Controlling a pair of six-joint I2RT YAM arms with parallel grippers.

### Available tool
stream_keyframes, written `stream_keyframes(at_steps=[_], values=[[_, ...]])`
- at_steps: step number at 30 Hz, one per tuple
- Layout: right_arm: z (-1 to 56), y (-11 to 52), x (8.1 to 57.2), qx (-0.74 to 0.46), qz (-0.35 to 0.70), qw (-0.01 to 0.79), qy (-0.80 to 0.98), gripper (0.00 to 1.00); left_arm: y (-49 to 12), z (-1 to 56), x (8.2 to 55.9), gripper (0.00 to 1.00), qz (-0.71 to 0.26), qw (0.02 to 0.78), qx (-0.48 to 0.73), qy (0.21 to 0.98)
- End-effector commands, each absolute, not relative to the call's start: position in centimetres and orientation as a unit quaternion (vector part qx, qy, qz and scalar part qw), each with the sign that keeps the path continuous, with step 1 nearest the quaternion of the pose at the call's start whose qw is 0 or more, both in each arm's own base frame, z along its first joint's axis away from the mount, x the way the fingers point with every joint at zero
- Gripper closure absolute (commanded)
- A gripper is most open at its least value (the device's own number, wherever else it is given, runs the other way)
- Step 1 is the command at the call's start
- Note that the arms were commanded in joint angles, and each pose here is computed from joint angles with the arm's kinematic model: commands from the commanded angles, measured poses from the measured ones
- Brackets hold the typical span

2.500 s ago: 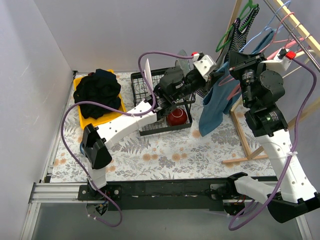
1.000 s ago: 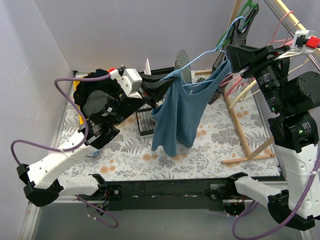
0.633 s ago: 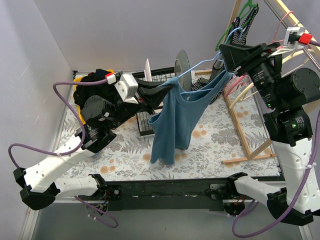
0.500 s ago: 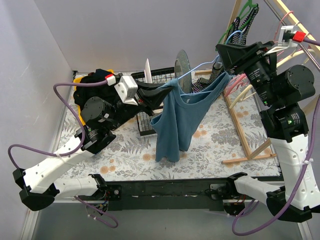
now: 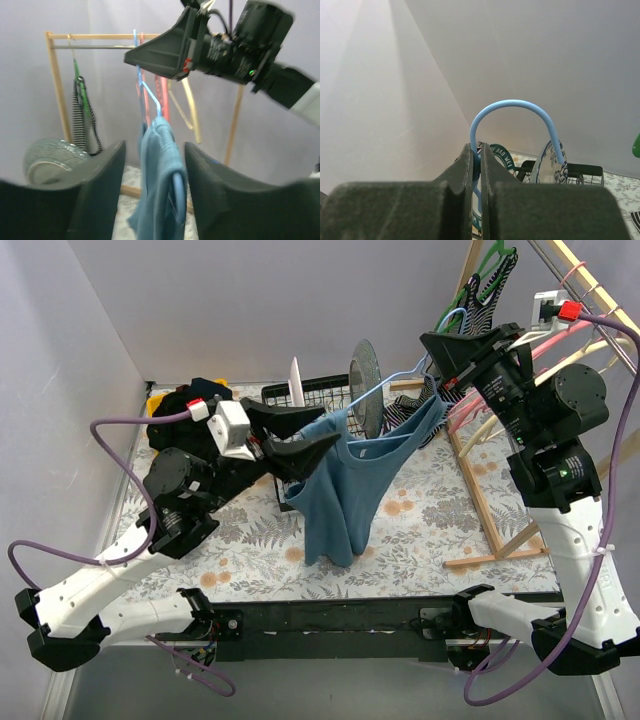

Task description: Remove the tank top from the hanger

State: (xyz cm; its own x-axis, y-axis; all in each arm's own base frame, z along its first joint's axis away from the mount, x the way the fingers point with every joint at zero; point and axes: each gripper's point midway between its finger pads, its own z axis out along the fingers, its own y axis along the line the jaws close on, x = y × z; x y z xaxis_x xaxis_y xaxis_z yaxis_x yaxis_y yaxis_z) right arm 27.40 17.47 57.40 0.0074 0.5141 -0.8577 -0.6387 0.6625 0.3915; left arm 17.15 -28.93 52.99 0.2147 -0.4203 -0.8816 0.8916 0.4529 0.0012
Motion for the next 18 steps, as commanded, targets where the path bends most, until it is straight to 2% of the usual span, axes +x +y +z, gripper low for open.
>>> stream_keyframes(at_steps=[1, 2, 6, 18], values=[[62.1, 15.9, 25.8, -0.046, 0.409, 0.762, 0.499, 0.99, -26.5, 54.8, 15.3, 0.36, -0.469, 0.738, 0.248, 0.417], [62.4, 15.6, 25.7, -0.042, 0.407, 0.767, 0.495, 0.99, -26.2, 54.6, 15.1, 0.22, -0.469, 0.737, 0.25, 0.418], [63.1, 15.5, 25.7, -0.042, 0.403, 0.772, 0.489, 0.99, -24.9, 54.0, 14.1, 0.15, -0.465, 0.731, 0.256, 0.428], [65.0, 14.8, 25.5, -0.007, 0.427, 0.778, 0.46, 0.99, -27.4, 47.3, 13.9, 0.19, -0.469, 0.663, 0.317, 0.491]])
